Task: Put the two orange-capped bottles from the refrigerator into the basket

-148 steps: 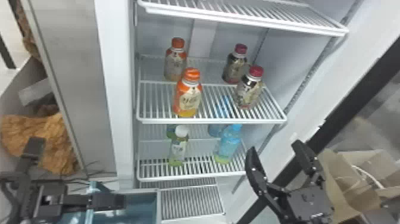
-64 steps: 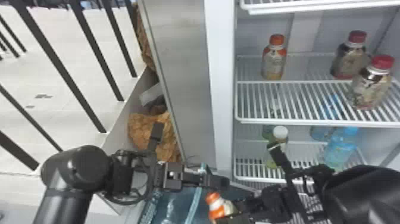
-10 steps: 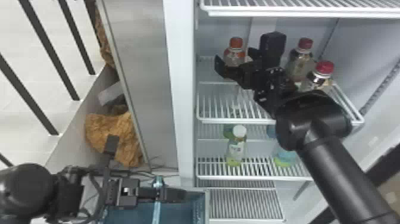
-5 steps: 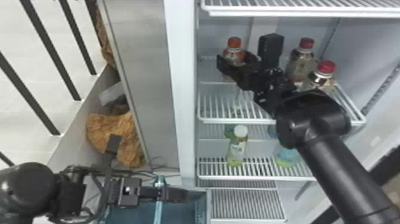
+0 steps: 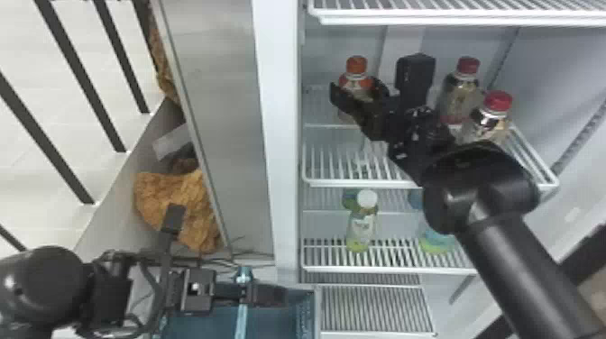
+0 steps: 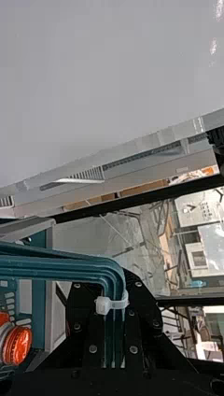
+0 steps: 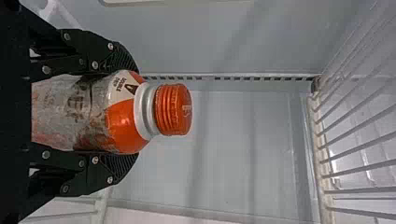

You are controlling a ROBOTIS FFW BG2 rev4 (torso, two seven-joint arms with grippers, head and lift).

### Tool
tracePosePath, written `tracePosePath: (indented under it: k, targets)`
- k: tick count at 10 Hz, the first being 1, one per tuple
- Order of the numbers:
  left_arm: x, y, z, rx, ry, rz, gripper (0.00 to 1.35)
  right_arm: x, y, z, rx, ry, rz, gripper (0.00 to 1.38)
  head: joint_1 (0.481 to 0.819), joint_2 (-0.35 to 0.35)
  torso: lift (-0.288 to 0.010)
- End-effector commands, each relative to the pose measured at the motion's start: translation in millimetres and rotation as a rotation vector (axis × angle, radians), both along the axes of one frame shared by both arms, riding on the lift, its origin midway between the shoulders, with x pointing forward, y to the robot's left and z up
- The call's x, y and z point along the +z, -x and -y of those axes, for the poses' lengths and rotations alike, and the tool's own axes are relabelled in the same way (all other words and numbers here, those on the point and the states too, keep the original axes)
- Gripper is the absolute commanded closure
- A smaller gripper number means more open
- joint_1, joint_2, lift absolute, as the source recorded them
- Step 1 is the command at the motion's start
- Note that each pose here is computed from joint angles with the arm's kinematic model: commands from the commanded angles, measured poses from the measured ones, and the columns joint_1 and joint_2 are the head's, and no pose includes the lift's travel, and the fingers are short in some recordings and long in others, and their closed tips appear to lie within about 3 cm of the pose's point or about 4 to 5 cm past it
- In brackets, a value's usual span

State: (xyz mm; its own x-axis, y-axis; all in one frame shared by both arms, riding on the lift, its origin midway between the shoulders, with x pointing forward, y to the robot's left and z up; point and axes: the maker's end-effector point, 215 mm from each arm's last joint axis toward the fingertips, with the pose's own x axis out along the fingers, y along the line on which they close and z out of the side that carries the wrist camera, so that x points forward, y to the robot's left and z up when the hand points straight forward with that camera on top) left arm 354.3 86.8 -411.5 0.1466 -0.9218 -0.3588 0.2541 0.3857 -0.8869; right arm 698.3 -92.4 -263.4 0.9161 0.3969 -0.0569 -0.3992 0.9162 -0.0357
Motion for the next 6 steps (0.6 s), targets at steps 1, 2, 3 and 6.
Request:
tracePosePath:
  k: [1, 2, 3, 6]
  targets:
    - [0.4, 0.3, -0.2, 0.001, 0.003, -0.001, 1.21, 12.5, 19.3, 0.8, 0.001, -0.015, 0.030, 0.79, 0.695, -0.006, -0.040]
    - [-0.2, 0.1, 0.1, 0.005, 0.005, -0.001, 1.21, 27.4, 38.6, 12.9, -0.018, -0.017, 0.056, 0.79, 0.695, -0.006, -0.040]
    - [-0.4, 0.1, -0.6, 0.009, 0.006, -0.002, 1.21, 34.0, 57.2, 14.4, -0.010, -0.030, 0.064, 0.79, 0.695, -0.009, -0.040]
    - [-1.2, 0.8, -2.5, 0.018, 0.011, -0.007, 1.21, 40.5, 103.3, 10.1, 0.021, -0.050, 0.052, 0.79, 0.695, -0.017, -0.040]
